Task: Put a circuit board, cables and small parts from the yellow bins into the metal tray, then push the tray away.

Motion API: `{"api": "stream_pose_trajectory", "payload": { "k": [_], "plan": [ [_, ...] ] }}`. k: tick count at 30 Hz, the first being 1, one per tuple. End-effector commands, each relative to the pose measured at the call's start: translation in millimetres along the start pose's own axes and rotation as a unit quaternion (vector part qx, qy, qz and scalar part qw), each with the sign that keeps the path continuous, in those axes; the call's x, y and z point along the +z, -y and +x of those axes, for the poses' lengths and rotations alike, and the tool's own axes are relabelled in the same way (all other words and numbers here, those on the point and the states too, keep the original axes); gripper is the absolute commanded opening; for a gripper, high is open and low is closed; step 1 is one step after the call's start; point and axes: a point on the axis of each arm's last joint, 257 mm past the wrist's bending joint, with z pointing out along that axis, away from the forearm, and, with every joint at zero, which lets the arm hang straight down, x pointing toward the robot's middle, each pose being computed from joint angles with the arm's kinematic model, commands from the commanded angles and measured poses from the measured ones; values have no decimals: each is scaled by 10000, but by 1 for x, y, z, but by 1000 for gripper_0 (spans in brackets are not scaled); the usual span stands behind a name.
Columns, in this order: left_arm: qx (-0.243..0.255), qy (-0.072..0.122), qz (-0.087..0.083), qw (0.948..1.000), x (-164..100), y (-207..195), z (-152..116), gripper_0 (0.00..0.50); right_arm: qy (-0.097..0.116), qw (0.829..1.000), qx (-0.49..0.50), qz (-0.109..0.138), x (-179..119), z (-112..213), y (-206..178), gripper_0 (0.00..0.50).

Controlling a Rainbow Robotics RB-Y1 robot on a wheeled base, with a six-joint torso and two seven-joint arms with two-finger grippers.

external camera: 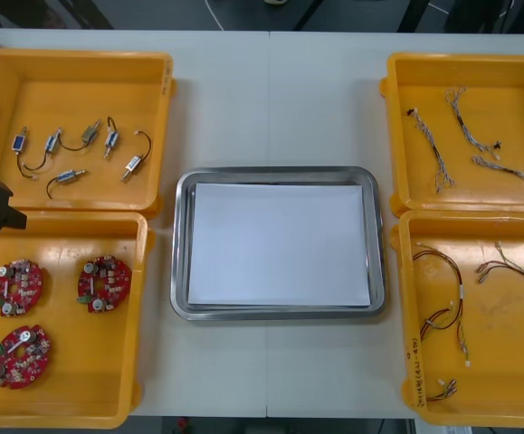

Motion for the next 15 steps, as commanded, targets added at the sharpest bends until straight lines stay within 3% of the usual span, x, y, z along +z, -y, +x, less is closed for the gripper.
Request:
{"api": "stream_pose_trajectory", "payload": {
  "k": [1,15],
  "plan": [
    [644,111,-219,9976,-16,-15,-3,500,136,9999,-71,-65,-5,-7,-11,500],
    [644,111,-219,9976,-16,-15,-3,500,136,9999,-71,-65,-5,-7,-11,500]
  ]
}}
